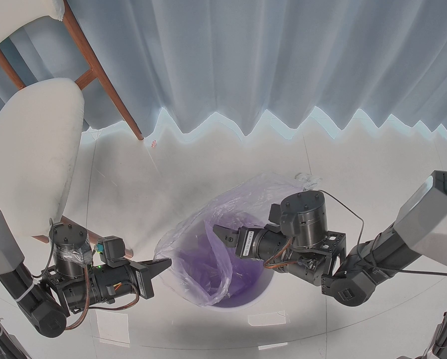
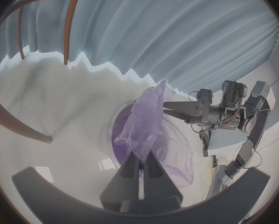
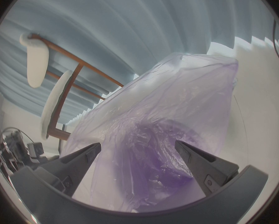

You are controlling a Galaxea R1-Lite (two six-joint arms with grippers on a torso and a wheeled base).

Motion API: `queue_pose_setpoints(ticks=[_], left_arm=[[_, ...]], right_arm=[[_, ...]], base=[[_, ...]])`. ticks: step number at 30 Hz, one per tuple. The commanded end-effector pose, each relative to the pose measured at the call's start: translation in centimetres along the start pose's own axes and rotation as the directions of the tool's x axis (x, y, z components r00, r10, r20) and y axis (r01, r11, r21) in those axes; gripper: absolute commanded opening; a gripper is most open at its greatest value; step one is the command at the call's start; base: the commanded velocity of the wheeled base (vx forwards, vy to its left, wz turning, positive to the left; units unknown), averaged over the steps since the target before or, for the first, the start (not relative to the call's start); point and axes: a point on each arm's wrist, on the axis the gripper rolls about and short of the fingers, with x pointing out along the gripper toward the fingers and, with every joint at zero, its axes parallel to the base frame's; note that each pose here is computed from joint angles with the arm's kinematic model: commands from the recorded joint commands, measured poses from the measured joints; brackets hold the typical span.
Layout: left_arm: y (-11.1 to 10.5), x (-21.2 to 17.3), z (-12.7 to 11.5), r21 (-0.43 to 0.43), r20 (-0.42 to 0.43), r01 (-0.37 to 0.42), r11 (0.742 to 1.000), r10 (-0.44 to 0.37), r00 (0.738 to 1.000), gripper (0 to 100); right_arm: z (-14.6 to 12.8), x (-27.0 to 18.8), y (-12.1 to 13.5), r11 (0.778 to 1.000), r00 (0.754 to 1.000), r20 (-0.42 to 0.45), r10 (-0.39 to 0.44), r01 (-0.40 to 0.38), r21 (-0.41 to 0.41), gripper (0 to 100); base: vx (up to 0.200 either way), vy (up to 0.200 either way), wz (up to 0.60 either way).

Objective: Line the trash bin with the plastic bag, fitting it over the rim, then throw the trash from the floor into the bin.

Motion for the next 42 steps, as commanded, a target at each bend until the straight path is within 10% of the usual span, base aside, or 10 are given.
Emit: queue_pose_setpoints(ticks=[1,24,25,42], left_arm=[[-0.3,-0.2,0.1,0.005,0.003,0.012,1.000,-0.012,1.000,0],[-1.0,-0.2,-0.2,0.016,-0.006,0.027,1.000,-0.026,1.000,0],[-1.0,-0.2,-0.2,0.016,-0.006,0.027,1.000,-0.026,1.000,0],[-0.4,0.2,1.5,0.007,0.087,-0.072,0.997,0.071,0.994,0]], right_arm=[[-1.2,1.3,0.2,0.998,1.000,-0.020,-0.002,0.001,-0.058,100],[-3.2,2.3,1.7,0.963,0.999,0.005,0.054,-0.051,-0.263,100],[-3.2,2.3,1.6,0.964,0.999,0.008,0.047,-0.043,-0.263,0],[1.5,-6.8,-1.4,0.980,0.985,0.144,-0.092,0.115,-0.161,0]], base=[[0.000,0.000,0.00],[0.000,0.000,0.00],[0.000,0.000,0.00],[0.000,0.000,0.00]])
